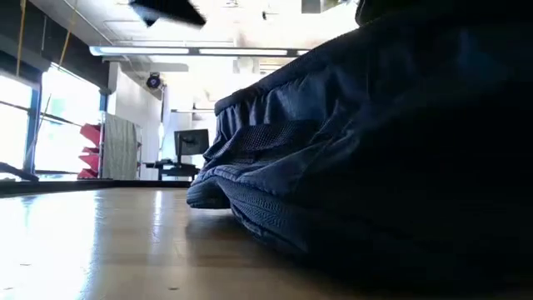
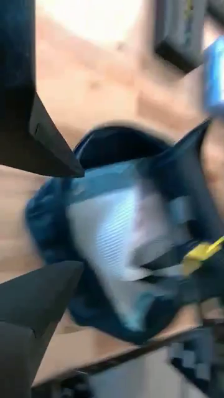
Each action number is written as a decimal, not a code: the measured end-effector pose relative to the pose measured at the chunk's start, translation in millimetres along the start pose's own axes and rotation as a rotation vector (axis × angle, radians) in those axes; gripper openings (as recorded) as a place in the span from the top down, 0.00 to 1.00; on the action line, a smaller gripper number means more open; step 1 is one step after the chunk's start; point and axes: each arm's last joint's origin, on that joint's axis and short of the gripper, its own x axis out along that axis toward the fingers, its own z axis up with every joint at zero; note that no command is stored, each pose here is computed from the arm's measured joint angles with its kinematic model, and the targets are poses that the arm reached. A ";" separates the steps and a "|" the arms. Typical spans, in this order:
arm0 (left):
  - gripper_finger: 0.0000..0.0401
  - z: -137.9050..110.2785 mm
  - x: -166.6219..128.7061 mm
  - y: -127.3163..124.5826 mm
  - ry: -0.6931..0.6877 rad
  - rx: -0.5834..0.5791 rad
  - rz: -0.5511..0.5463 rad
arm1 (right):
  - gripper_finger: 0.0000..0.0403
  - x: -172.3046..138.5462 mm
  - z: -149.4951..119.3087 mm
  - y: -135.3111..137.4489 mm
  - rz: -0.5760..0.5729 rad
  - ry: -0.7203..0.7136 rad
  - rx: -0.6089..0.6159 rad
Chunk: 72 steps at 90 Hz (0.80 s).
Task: Unpack backpack
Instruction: Put the white zip bag into the backpack
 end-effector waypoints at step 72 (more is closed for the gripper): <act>0.74 -19.2 156.8 10.1 0.101 0.020 -0.008 | 0.95 -2.4 5.9 -20.7 -0.002 0.107 0.066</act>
